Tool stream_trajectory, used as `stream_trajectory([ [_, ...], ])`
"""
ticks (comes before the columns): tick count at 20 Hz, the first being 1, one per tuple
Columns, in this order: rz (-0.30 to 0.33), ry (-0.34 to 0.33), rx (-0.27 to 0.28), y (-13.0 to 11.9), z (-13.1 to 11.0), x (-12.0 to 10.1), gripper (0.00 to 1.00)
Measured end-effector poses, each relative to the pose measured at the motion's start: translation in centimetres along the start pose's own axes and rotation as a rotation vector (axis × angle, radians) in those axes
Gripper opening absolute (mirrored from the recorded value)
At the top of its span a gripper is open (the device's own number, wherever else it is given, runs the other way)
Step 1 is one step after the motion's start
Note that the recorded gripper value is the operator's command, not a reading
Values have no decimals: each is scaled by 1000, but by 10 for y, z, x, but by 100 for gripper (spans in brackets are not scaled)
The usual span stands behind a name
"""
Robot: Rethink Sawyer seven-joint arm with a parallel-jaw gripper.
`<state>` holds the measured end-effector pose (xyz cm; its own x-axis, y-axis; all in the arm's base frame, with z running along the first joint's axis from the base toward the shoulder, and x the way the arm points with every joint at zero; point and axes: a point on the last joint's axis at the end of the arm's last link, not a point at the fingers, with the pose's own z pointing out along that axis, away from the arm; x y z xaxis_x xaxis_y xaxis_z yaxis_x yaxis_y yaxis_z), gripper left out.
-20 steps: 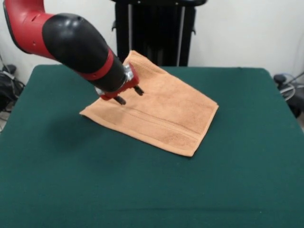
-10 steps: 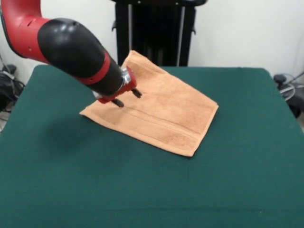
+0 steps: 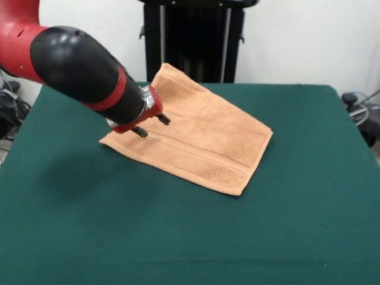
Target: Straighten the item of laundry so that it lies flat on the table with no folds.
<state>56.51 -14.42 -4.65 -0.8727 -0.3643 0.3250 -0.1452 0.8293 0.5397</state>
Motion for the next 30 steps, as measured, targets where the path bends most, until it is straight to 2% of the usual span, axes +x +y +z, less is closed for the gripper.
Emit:
stream_trajectory([
  [16, -3, 16, -4, -19, -26, -14, 100],
  [30, -1, 3, 12, -32, -54, -24, 100],
])
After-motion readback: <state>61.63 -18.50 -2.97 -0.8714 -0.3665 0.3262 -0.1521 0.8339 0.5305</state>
